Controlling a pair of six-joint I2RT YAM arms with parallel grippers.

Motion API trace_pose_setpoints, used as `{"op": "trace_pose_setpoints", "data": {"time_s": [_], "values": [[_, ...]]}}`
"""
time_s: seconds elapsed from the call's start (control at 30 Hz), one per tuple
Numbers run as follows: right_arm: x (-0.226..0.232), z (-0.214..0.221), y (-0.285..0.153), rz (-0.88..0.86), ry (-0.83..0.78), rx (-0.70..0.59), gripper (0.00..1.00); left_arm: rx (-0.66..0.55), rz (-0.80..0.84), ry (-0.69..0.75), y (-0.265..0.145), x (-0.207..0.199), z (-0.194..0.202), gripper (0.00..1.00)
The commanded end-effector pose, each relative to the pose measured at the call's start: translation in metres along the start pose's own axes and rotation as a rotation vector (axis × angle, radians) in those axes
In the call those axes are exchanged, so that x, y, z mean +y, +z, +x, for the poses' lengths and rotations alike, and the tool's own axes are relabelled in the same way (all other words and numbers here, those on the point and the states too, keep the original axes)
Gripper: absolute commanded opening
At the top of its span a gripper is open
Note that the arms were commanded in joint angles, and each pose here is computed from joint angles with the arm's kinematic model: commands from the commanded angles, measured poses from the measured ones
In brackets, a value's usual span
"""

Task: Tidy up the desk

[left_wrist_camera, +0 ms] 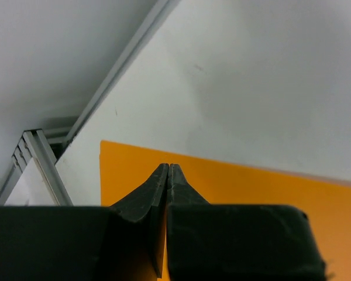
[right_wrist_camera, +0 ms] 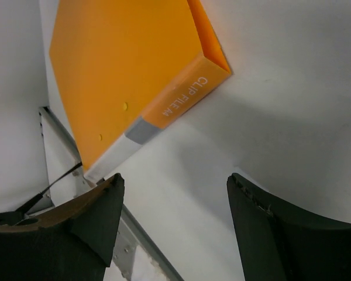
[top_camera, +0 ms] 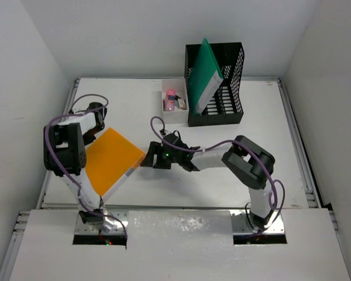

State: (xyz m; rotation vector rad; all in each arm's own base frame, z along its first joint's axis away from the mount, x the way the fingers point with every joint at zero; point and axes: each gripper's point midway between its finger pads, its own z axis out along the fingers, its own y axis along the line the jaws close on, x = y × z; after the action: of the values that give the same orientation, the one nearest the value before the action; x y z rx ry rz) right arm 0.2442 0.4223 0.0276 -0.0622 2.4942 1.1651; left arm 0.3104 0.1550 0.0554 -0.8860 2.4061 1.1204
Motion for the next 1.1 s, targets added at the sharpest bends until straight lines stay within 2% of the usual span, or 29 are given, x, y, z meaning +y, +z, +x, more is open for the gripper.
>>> {"op": "trace_pose_setpoints", "data": {"time_s": [0.0,0.17,0.27,0.43,0.67,0.83,0.97,1.07], "values": [[0.015,-0.018,0.006,-0.040,0.054,-0.120,0.69,0.012,0.046,-0.012,0.003,-0.009,0.009,0.00],[0.018,-0.016,0.004,-0.026,0.069,-0.175,0.69,0.084,0.170,-0.020,0.001,-0.028,0.037,0.00],[0.020,-0.013,0.007,-0.045,0.095,-0.177,0.69,0.158,0.236,0.005,0.002,-0.033,0.075,0.00],[0.008,-0.008,0.008,-0.034,0.181,-0.187,0.69,0.203,0.350,-0.018,-0.013,-0.047,0.078,0.00],[-0.009,0.003,0.001,0.003,0.252,-0.181,0.69,0.319,0.490,-0.039,-0.029,-0.070,0.117,0.00],[-0.029,0.006,-0.006,0.054,0.296,-0.217,0.69,0.332,0.556,-0.008,-0.050,-0.089,0.132,0.00],[-0.027,0.006,0.012,0.045,0.309,-0.216,0.68,0.316,0.555,0.063,-0.061,-0.101,0.141,0.00],[-0.023,0.007,0.024,0.035,0.301,-0.222,0.67,0.312,0.549,0.064,-0.061,-0.101,0.139,0.00]]}}
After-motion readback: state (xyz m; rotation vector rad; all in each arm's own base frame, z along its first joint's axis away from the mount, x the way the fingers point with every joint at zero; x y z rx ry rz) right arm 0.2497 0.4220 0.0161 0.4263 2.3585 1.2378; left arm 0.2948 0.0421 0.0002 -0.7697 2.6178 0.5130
